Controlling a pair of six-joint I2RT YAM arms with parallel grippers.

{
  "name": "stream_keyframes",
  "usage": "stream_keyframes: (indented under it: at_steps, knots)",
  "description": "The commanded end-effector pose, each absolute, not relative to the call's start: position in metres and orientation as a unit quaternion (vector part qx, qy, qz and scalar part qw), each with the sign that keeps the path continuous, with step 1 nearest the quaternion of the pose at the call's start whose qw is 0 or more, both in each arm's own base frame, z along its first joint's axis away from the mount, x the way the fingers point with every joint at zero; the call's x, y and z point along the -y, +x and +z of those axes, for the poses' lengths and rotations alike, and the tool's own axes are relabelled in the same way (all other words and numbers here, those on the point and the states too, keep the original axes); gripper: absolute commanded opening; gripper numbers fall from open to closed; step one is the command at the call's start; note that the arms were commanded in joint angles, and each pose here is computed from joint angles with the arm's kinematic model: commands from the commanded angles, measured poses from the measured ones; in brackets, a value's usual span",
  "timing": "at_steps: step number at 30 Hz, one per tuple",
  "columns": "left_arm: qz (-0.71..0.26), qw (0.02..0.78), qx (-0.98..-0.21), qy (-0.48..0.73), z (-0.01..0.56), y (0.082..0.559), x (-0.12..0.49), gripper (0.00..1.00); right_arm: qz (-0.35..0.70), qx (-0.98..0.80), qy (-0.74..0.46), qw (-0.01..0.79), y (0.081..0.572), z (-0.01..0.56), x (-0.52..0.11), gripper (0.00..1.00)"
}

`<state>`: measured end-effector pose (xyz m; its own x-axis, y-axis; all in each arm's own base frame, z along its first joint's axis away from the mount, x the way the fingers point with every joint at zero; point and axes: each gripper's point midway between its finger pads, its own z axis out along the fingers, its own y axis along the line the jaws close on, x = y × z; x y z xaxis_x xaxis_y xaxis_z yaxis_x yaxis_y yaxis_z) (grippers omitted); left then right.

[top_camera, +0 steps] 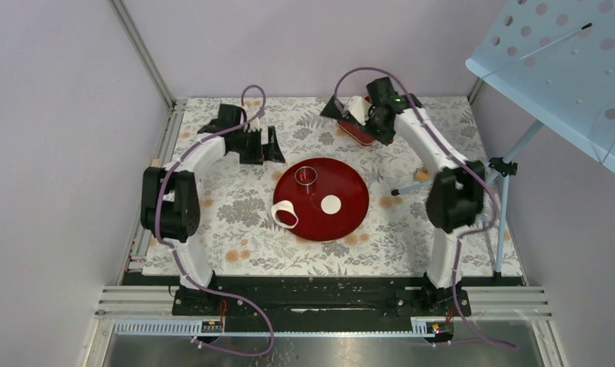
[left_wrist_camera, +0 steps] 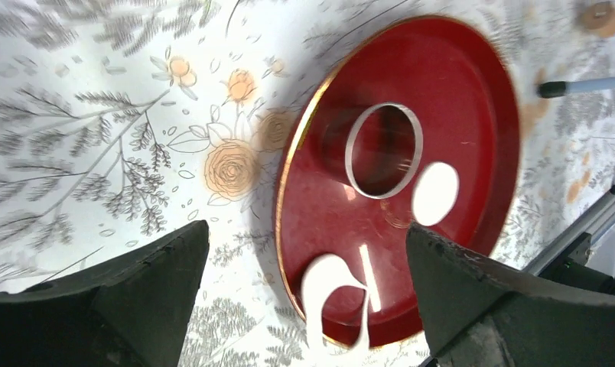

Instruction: Roll out the dumpling wrappers from the dough

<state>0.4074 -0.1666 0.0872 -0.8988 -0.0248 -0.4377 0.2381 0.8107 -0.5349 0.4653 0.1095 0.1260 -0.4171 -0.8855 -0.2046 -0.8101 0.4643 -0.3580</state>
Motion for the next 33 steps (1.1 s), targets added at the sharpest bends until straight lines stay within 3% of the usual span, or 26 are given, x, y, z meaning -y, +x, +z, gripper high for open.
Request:
stream_keyframes:
  at_steps: [1,7,11,19,30,33]
  knots:
    - [-0.326,0.347,-0.866,0.154,0.215,0.41,0.169,0.99,-0.123,-0.821,-0.454,0.325,0.436,0.203,-0.12,0.0]
    - [-0.414,0.38,-0.791,0.241,0.305,0.367,0.193,0.99,-0.104,-0.786,-0.467,0.391,0.364,0.216,-0.139,0.0]
    - [-0.504,0.348,-0.754,0.237,0.334,0.341,0.215,0.99,-0.059,-0.756,-0.481,0.44,0.33,0.219,-0.151,0.0]
    - [-0.556,0.259,-0.744,0.264,0.293,0.299,0.274,0.99,-0.035,-0.746,-0.493,0.446,0.306,0.215,-0.151,0.0]
    - [-0.566,0.234,-0.742,0.273,0.285,0.31,0.301,0.99,-0.005,-0.729,-0.528,0.436,0.286,0.207,-0.162,0.0]
    - [-0.572,0.228,-0.737,0.278,0.287,0.31,0.304,0.88,-0.003,-0.726,-0.534,0.434,0.284,0.205,-0.165,0.0]
